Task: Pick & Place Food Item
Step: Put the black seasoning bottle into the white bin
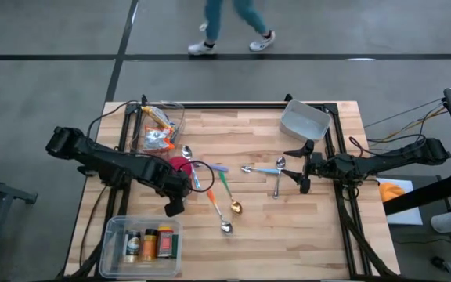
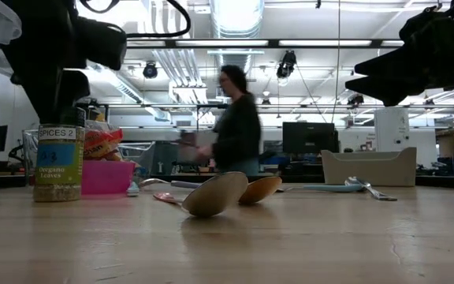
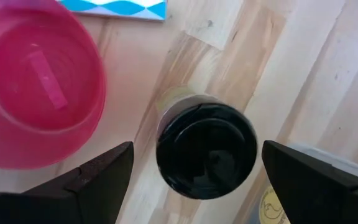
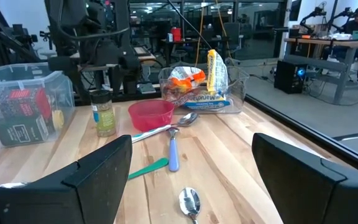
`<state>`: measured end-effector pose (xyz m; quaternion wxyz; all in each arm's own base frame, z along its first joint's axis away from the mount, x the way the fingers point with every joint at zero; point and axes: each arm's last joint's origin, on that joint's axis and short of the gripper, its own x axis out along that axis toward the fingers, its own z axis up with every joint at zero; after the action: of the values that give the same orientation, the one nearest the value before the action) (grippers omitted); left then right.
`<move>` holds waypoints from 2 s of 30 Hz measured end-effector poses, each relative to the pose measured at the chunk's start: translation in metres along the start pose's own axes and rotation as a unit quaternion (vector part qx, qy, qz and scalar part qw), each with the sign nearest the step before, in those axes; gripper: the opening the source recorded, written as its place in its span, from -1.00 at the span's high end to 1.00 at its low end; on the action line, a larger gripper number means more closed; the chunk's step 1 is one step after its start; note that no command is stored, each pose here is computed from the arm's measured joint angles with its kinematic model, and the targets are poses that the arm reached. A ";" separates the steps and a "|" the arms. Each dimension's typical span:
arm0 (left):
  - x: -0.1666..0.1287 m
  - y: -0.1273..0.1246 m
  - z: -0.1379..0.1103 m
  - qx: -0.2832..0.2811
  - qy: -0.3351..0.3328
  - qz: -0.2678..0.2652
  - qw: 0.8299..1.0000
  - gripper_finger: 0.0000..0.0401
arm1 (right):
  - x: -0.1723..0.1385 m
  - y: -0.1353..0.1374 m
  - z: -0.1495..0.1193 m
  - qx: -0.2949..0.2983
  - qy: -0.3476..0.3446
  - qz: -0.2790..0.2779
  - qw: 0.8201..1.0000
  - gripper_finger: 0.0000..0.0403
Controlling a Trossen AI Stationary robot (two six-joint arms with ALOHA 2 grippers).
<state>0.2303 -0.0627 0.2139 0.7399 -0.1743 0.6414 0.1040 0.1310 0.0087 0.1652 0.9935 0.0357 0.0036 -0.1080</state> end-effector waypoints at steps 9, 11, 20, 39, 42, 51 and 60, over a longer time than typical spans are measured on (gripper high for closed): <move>0.000 0.003 0.005 0.019 -0.019 0.002 1.000 -0.77 | 0.000 0.000 0.000 0.000 0.000 0.000 1.000 -0.63; 0.000 0.005 0.006 0.016 -0.018 0.004 1.000 -0.76 | 0.000 0.000 0.000 -0.001 0.000 0.000 1.000 -0.63; 0.000 0.006 0.006 0.015 -0.017 0.005 1.000 -0.33 | 0.000 0.000 0.000 -0.002 0.000 0.000 1.000 -0.63; 0.000 0.006 0.006 0.016 -0.018 0.008 1.000 -0.01 | 0.000 0.000 0.000 -0.002 0.000 0.000 1.000 -0.63; 0.000 0.006 0.006 0.015 -0.018 0.008 1.000 0.05 | 0.000 0.000 0.000 0.000 0.000 0.000 1.000 -0.63; 0.000 0.006 0.006 0.015 -0.019 0.008 1.000 0.01 | 0.000 0.000 0.000 -0.001 0.000 0.000 1.000 -0.63; -0.007 0.005 0.006 0.006 0.004 0.006 1.000 0.03 | 0.000 0.000 0.000 -0.002 0.000 0.000 1.000 -0.63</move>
<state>0.2323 -0.0550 0.2207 0.7378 -0.1660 0.6460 0.1038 0.1310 0.0087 0.1652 0.9936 0.0333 0.0037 -0.1079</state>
